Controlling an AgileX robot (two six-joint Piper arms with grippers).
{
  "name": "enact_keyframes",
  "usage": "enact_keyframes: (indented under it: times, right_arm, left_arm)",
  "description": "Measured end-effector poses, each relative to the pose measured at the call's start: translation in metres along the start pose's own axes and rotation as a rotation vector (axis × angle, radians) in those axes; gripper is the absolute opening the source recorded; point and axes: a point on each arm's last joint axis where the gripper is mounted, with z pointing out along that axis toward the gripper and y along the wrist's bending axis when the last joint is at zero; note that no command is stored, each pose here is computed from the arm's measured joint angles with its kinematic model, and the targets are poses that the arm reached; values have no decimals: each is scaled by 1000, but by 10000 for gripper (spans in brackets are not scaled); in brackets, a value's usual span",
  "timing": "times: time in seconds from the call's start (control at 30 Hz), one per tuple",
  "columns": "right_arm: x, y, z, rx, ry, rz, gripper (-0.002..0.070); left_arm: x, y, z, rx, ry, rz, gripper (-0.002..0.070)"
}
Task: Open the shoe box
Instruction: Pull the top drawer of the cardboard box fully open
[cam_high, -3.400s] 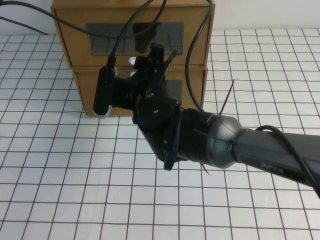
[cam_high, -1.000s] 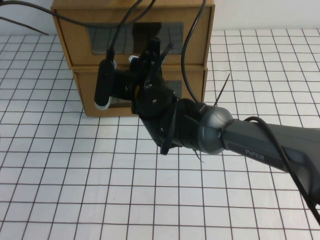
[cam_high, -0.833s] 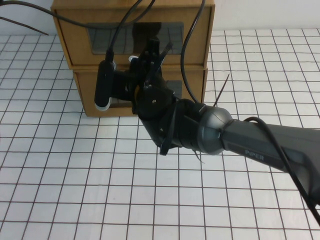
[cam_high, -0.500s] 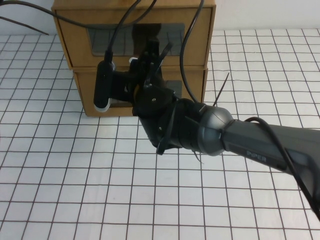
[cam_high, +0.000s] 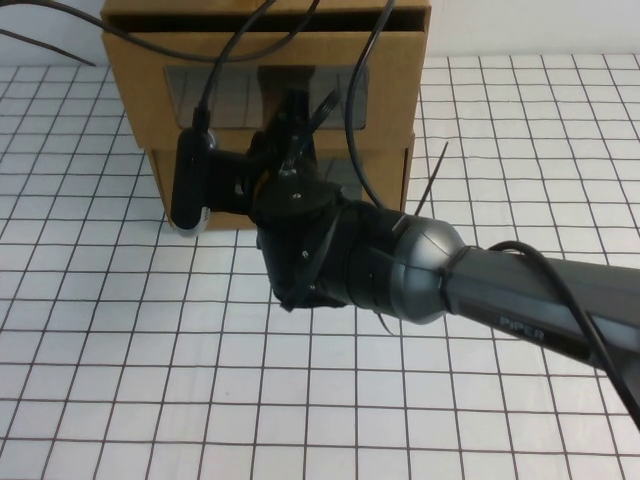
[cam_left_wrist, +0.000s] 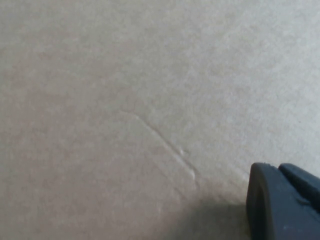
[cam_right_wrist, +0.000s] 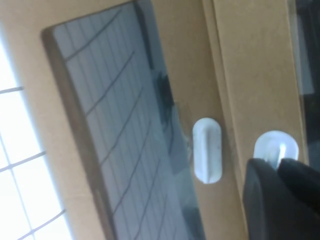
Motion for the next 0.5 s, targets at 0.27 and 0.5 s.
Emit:
enact_keyframes:
  times: [0.27, 0.5]
  right_arm:
    - [-6, -5, -19, -65, 9, 25, 8]
    - [-8, -4, -30, -125, 34, 4, 7]
  left_arm:
    - [0, 0, 0, -2, 1, 1, -2]
    - [0, 0, 0, -2, 1, 1, -2]
